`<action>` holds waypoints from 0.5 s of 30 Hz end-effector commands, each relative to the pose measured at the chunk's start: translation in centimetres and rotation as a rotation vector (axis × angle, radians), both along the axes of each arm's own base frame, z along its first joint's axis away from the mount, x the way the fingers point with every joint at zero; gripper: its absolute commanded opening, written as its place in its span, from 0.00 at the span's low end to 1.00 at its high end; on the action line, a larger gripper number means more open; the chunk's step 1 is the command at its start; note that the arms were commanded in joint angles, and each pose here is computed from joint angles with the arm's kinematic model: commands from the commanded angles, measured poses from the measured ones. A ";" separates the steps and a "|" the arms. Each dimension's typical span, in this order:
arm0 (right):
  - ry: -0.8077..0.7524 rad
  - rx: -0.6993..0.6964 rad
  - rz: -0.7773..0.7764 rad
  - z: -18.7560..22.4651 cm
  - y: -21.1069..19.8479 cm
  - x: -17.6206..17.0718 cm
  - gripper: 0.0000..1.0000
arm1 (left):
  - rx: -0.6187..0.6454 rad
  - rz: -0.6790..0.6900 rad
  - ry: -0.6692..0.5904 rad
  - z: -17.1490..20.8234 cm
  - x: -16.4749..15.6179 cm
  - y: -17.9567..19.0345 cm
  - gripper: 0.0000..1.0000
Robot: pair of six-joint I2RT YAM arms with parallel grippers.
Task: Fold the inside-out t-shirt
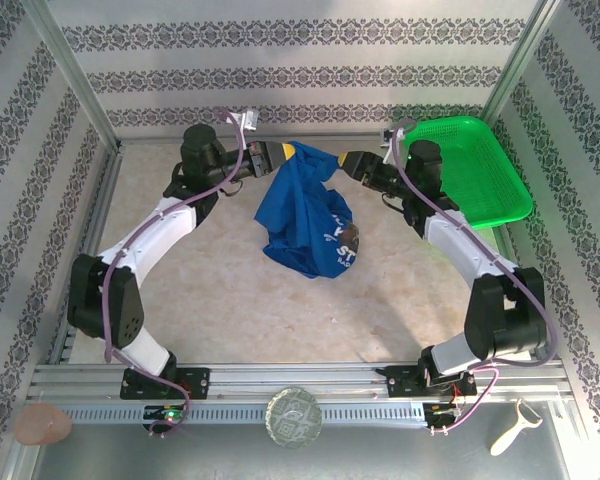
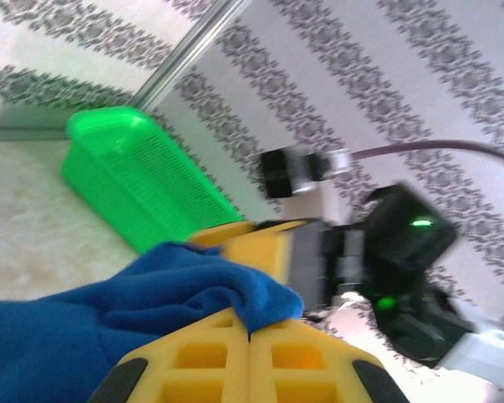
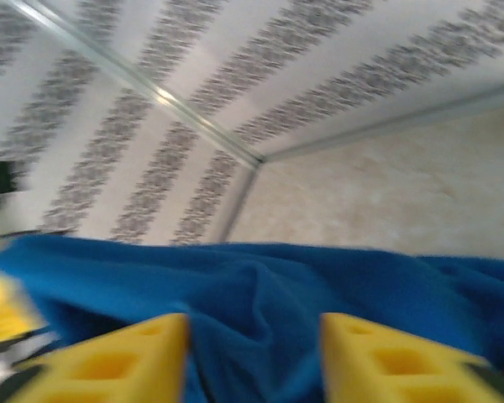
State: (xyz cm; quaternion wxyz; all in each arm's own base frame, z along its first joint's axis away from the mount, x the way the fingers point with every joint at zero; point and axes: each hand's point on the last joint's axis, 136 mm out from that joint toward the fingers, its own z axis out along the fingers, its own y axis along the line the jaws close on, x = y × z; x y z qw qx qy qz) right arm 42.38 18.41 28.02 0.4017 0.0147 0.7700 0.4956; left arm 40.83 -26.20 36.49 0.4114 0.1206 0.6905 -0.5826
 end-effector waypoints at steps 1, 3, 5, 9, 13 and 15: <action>-0.006 -0.071 -0.091 -0.4 -1.3 -0.7 0.69 | -0.087 -0.025 -0.062 2.8 -1.8 0.2 0.00; -0.019 -0.085 -0.108 0.2 -1.4 -2.6 0.70 | -0.083 -0.019 -0.058 2.6 -2.0 0.3 0.00; -0.038 -0.125 -0.114 0.8 -1.1 -4.8 0.72 | -0.073 -0.021 -0.052 2.2 -2.2 0.3 0.00; -0.111 -0.147 -0.117 4.0 0.4 -8.0 0.75 | -0.068 -0.027 -0.044 1.8 -2.2 0.3 0.00; -0.121 -0.141 -0.100 5.7 2.1 -8.3 0.78 | -0.071 -0.025 -0.041 1.5 -2.1 0.2 0.00; -0.110 -0.149 -0.085 5.7 3.2 -7.8 0.78 | -0.076 -0.025 -0.039 1.5 -2.0 0.2 0.00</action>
